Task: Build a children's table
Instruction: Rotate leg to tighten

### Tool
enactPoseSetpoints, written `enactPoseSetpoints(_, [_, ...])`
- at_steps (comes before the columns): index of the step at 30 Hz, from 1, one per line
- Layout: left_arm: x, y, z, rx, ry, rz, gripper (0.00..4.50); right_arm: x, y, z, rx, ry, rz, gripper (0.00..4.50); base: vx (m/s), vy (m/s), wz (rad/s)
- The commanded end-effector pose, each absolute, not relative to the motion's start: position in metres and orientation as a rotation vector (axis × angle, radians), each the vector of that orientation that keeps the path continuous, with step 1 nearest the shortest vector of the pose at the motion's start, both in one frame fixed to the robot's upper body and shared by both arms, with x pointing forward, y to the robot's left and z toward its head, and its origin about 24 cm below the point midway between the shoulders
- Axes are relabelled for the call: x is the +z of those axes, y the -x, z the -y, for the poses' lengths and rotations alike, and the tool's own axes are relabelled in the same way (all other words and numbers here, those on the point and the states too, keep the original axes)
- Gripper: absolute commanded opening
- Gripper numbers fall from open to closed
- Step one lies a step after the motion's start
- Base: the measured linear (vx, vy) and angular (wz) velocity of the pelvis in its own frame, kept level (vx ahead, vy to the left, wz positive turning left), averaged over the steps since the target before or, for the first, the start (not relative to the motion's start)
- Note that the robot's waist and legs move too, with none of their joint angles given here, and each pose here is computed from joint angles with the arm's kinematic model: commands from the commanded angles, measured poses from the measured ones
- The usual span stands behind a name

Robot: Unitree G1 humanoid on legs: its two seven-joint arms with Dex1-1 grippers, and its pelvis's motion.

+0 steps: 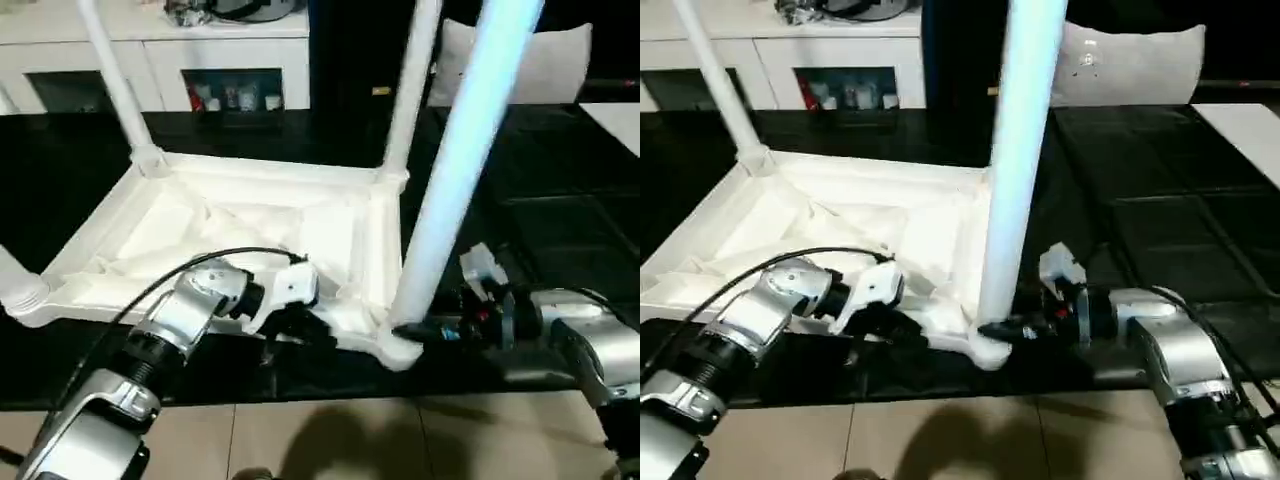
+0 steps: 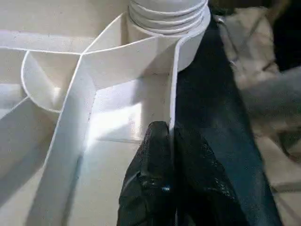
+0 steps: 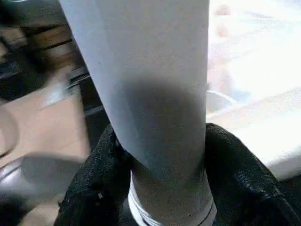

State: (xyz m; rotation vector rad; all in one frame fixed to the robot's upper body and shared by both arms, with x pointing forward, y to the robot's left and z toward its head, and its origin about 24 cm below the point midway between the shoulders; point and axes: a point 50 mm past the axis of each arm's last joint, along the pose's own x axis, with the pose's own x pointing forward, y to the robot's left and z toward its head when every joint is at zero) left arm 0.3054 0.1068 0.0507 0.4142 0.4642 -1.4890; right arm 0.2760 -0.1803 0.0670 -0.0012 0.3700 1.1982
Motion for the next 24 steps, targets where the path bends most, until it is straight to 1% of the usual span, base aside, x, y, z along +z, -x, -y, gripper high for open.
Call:
enactPoseSetpoints(1, [0.056, -0.306, -0.082, -1.449, -0.347, -0.408, 0.0, 0.062, -0.289, 0.161, 1.063, 0.013, -0.372, 1.99, 0.0, 0.0, 0.0])
enactPoseSetpoints(2, [0.056, -0.306, -0.082, -1.449, -0.347, -0.408, 0.0, 0.062, -0.289, 0.161, 1.063, 0.013, -0.372, 1.99, 0.0, 0.0, 0.0])
enactPoseSetpoints(3, [0.057, -0.307, -0.077, -1.406, -0.325, -0.412, 0.0, 0.058, -0.298, 0.158, 0.942, 0.009, -0.393, 1.98, 0.0, 0.0, 0.0])
enactPoseSetpoints(4, [0.056, -0.308, -0.075, -1.39, -0.321, -0.412, 0.0, 0.057, -0.3, 0.157, 0.91, 0.006, -0.394, 1.98, 0.0, 0.0, 0.0])
enactPoseSetpoints(5, [0.056, -0.311, -0.069, -1.325, -0.303, -0.413, 0.0, 0.055, -0.308, 0.153, 0.791, -0.013, -0.403, 1.97, 0.0, 0.0, 0.0])
enactPoseSetpoints(7, [0.056, -0.316, -0.06, -1.246, -0.286, -0.408, 0.0, 0.053, -0.318, 0.148, 0.645, -0.032, -0.413, 1.97, 0.0, 0.0, 0.0])
enactPoseSetpoints(10, [0.058, -0.323, -0.05, -1.14, -0.268, -0.394, 0.0, 0.054, -0.326, 0.139, 0.522, -0.009, -0.375, 1.97, 0.0, 0.0, 0.0])
enactPoseSetpoints(11, [0.059, -0.325, -0.046, -1.11, -0.262, -0.39, 0.0, 0.056, -0.328, 0.134, 0.512, -0.032, -0.344, 2.31, 0.0, 0.0, 0.0])
enactPoseSetpoints(13, [0.059, -0.326, -0.043, -1.084, -0.271, -0.385, 0.0, 0.058, -0.328, 0.127, 0.52, -0.065, -0.316, 2.65, 0.0, 0.0, 0.0])
enactPoseSetpoints(16, [0.059, -0.326, -0.043, -1.086, -0.302, -0.381, 0.0, 0.061, -0.327, 0.124, 0.554, -0.081, -0.293, 2.75, 0.0, 0.0, 0.0])
enactPoseSetpoints(17, [0.058, -0.326, -0.043, -1.087, -0.311, -0.38, 0.0, 0.063, -0.326, 0.124, 0.56, -0.085, -0.283, 2.87, 0.0, 0.0, 0.0])
enactPoseSetpoints(18, [0.058, -0.326, -0.046, -1.093, -0.329, -0.377, 0.0, 0.064, -0.325, 0.127, 0.572, -0.084, -0.275, 3.07, 0.0, 0.0, 0.0])
enactPoseSetpoints(21, [0.056, -0.327, -0.057, -1.098, -0.373, -0.383, 0.0, 0.065, -0.321, 0.14, 0.617, -0.056, -0.25, 3.14, 0.0, 0.0, 0.0])
enactPoseSetpoints(22, [0.055, -0.328, -0.059, -1.099, -0.384, -0.385, 0.0, 0.066, -0.32, 0.143, 0.628, -0.046, -0.244, 3.36, 0.0, 0.0, 0.0])
enactPoseSetpoints(24, [0.054, -0.327, -0.065, -1.138, -0.42, -0.382, 0.0, 0.068, -0.317, 0.158, 0.659, -0.028, -0.23, 3.58, 0.0, 0.0, 0.0])
